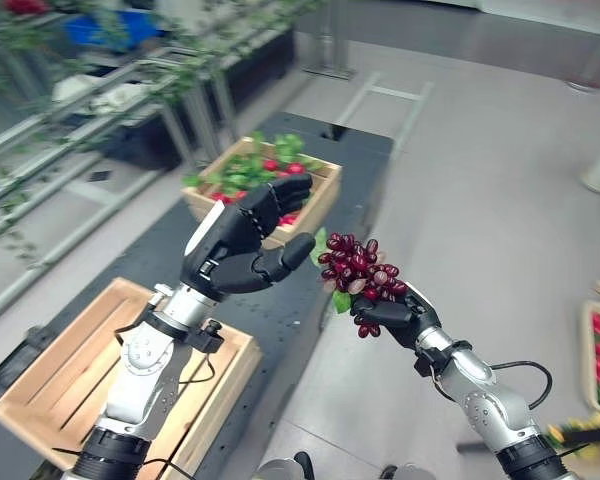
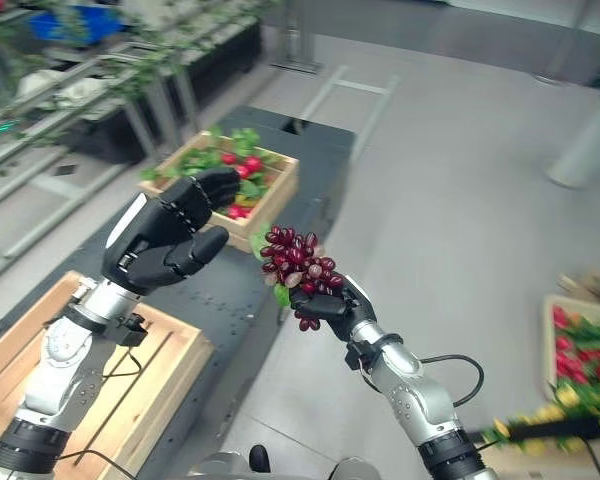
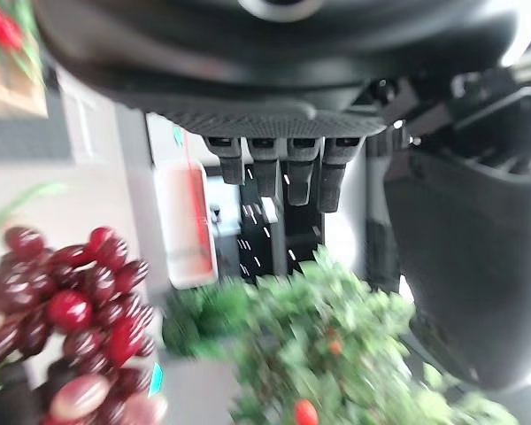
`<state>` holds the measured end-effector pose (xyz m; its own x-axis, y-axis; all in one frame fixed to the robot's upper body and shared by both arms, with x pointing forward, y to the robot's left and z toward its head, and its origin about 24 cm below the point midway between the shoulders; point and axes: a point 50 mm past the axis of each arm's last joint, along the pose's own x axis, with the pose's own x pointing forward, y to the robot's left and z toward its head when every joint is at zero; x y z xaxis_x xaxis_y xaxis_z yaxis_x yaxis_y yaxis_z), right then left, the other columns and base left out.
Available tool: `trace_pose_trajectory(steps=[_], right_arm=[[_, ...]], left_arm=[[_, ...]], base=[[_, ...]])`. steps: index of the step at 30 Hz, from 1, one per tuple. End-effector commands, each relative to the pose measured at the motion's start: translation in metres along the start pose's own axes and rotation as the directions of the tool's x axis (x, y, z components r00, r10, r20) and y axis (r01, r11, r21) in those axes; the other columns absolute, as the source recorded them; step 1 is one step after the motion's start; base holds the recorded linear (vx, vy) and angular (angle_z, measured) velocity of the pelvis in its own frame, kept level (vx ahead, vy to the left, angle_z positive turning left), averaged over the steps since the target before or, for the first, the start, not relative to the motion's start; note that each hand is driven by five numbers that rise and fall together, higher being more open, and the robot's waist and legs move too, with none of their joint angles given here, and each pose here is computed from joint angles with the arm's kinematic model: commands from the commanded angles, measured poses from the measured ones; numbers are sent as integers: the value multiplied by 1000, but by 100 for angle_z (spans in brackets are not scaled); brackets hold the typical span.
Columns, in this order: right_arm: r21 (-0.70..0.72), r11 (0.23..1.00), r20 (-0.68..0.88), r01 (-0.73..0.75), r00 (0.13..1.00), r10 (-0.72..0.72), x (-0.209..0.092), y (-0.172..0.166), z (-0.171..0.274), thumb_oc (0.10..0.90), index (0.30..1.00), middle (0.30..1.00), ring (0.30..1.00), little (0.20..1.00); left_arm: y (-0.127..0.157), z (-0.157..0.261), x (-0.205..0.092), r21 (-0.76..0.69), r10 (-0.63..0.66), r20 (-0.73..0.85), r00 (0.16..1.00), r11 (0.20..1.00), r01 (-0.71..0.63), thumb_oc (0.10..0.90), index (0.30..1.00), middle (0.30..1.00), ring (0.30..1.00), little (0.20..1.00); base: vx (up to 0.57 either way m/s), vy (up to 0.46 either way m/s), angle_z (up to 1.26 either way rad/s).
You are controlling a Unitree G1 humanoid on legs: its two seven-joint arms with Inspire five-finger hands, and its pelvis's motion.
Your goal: Pick up the fruits from the basket on one side to the basket on the other side
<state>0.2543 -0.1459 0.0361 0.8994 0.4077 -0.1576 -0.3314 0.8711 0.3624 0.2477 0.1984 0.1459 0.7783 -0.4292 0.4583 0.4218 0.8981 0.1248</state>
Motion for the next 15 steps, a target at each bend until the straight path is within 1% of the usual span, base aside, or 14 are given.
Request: trace_pose_trajectory(steps=[1,4,6,10,12,15], right_arm=[[-62,983,294,-174,938,184,5,32,50,400,300,300,300,300],[-68,984,291,-163,940,176,1,27,51,400,300,300,300,300],[-86,985,301,-147,939,166,-3,22,52,400,300,300,300,300],[-87,989,322,-119,936,141,-7,15,55,400,300,300,300,300],[-83,991,326,-102,937,124,-8,12,57,400,300,300,300,300],[-73,993,312,-95,943,113,-11,8,55,400,300,300,300,300]], left_arm=[[-4,39,10,7,-4,235,972,1000,3,800,900,900,900,900],[-9,35,10,-8,7,246,969,1000,-6,800,900,900,900,900],[-13,34,13,-52,11,272,962,999,3,800,900,900,900,900],[-20,30,21,-90,11,290,957,996,15,800,900,900,900,900],[-24,28,25,-111,7,298,954,993,28,800,900,900,900,900],[-26,27,28,-153,16,308,951,988,33,800,900,900,900,900]], base=[[-207,-301,-131],[-234,-313,-140],[-205,-262,-83],[-204,-263,-85],[-156,-204,-56],[-157,-196,-14]])
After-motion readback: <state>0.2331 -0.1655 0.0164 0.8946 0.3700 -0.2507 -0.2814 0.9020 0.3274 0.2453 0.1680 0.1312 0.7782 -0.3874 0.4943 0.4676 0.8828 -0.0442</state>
